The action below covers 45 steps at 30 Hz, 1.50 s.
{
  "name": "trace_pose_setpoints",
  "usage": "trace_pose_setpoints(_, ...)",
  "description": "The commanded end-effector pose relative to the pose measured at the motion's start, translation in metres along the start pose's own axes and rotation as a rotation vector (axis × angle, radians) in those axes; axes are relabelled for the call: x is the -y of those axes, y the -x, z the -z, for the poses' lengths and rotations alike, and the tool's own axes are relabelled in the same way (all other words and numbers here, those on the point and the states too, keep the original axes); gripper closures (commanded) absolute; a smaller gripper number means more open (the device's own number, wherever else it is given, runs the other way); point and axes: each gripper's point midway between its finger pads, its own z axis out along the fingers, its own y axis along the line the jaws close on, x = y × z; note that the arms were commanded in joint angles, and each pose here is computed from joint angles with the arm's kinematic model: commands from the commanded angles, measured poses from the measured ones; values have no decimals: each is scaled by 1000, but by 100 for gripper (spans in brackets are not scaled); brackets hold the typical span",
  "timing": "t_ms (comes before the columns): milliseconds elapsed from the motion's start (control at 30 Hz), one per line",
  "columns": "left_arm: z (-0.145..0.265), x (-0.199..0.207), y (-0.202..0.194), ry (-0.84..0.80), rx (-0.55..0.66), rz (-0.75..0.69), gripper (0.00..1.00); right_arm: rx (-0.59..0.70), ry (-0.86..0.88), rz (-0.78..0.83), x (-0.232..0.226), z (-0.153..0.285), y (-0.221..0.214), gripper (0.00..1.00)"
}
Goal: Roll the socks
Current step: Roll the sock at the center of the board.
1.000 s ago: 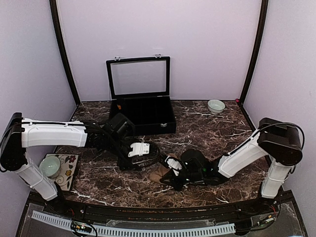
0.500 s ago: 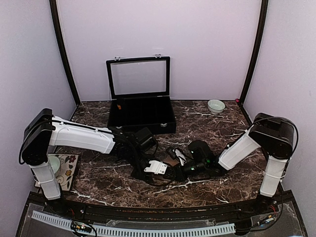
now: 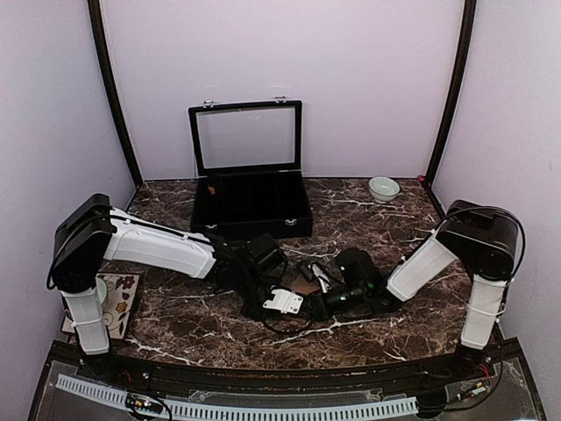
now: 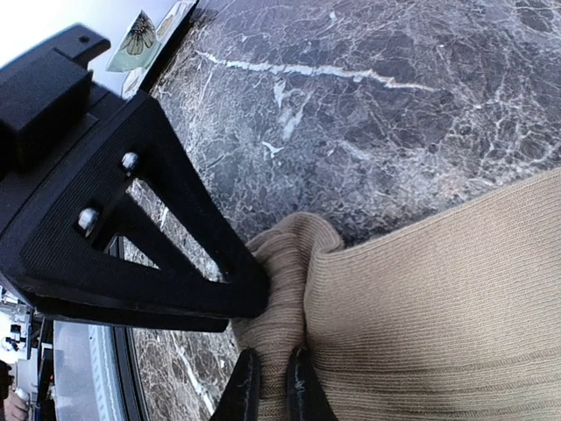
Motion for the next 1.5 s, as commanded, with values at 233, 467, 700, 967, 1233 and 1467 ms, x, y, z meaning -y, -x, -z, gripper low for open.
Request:
trace_pose_setpoints(233,-30,19,-28,-86,-107,30,94,-95,-110,-118,29,8,-32,96)
trace_pose_setpoints(467,-37,41,-37,-185,-133,82,85,-80,-124,-92,28,16,-18,83)
trace_pose_setpoints(700,-44,44,-48,-189,-173,110,74,-85,-140,-103,35,20,-27,90)
trace_pose_setpoints(967,-49,55,-52,-253,-197,145,72,36,-164,-19,27,62,29,75)
trace_pose_setpoints(1233,-52,64,-55,-312,-216,163,72,-5,-188,-24,45,54,36,78)
trace_pose_setpoints(1467,-52,67,-52,-354,-218,170,73,-49,-310,-45,90,51,38,90)
